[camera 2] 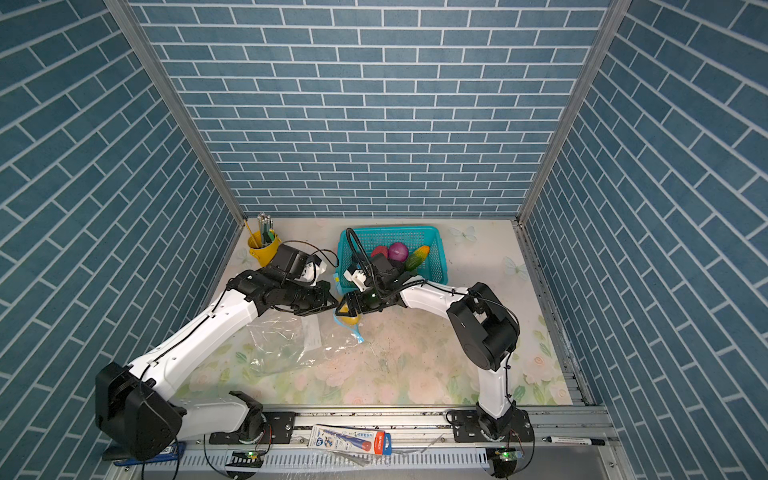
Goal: Place the food in the zip-top bag and seal the zipper
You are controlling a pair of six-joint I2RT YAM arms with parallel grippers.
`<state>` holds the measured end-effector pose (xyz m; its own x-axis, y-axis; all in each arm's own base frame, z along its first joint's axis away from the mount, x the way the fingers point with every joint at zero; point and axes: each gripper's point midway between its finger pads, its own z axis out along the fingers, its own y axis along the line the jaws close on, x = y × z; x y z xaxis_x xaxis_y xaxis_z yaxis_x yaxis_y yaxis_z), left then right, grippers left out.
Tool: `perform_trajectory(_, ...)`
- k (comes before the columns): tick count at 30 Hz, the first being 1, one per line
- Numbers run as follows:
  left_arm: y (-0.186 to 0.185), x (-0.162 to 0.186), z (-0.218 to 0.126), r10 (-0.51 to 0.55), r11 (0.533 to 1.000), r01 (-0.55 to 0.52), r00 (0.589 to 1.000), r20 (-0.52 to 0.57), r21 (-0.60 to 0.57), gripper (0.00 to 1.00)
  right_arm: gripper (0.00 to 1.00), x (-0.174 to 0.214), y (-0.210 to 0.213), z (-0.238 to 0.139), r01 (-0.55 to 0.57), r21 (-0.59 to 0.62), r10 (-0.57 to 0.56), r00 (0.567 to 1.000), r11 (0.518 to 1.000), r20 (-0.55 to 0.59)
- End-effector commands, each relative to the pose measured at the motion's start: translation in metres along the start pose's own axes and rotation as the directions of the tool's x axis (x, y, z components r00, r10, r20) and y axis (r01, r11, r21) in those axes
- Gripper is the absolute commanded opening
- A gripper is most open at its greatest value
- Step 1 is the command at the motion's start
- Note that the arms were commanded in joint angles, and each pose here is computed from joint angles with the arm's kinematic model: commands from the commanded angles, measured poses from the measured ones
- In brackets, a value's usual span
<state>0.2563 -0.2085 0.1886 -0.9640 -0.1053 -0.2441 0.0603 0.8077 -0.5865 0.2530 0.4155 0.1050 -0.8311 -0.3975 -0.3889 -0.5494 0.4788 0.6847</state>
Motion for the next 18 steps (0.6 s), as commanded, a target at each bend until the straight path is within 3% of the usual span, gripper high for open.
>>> perform_trajectory(1, -0.007, 0.001, -0.010, 0.017, 1.000, -0.017, 1.000, 0.011, 0.013, 0.00, 0.38, -0.014, 0.000, -0.008, -0.011, 0.051, 0.010, 1.000, 0.999, 0.029)
perform_trajectory(9, -0.004, 0.002, 0.000, 0.004, 1.000, -0.004, 1.000, -0.007, 0.023, 0.00, 0.39, -0.016, 0.030, -0.034, 0.168, -0.043, -0.161, 0.978, 0.985, 0.132)
perform_trajectory(18, -0.007, -0.001, -0.004, 0.001, 0.999, -0.001, 1.000, 0.006, 0.034, 0.00, 0.38, -0.023, 0.051, -0.068, 0.232, -0.171, -0.183, 0.948, 0.958, 0.261)
